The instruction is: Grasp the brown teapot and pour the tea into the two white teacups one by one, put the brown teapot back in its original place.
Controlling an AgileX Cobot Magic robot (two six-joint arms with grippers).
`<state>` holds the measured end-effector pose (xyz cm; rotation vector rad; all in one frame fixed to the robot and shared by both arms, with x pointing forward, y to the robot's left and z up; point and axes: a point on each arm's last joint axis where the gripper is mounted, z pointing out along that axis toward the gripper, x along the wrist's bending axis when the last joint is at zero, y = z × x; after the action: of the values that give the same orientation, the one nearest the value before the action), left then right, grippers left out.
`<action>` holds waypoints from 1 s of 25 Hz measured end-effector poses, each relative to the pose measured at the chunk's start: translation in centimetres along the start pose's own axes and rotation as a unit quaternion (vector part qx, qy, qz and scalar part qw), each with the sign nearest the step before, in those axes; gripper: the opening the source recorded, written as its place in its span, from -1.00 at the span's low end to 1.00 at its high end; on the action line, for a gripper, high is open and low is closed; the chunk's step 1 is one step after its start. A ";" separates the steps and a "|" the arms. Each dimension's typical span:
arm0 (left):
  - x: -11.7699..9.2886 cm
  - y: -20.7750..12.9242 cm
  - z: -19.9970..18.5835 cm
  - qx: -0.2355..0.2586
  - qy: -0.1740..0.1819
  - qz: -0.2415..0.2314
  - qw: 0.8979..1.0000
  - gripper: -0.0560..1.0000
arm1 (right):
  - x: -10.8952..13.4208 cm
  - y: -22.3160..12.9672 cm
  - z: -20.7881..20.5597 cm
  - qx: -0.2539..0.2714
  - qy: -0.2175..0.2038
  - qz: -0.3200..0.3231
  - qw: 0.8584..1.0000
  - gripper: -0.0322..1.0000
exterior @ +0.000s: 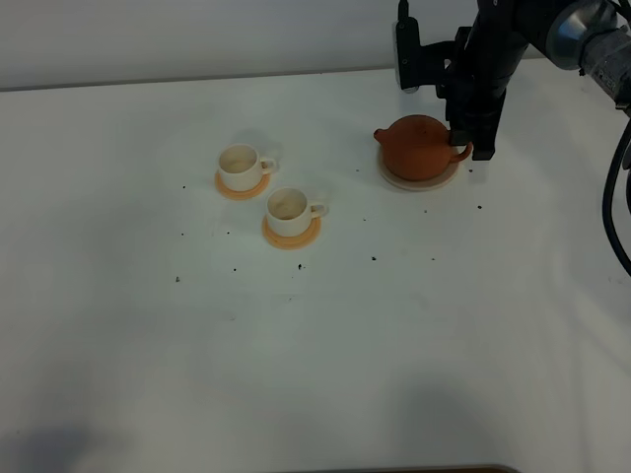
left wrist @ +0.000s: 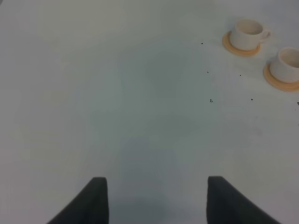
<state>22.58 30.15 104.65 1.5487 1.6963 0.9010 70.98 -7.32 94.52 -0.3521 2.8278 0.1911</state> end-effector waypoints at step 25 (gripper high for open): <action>0.0 0.0 0.0 0.000 0.000 0.000 1.000 -0.01 | 0.2 -0.1 1.3 0.016 0.008 -0.011 1.000 -0.42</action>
<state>22.58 30.15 104.65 1.5487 1.6963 0.9010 71.18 -7.29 93.24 -0.3804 2.8388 0.1395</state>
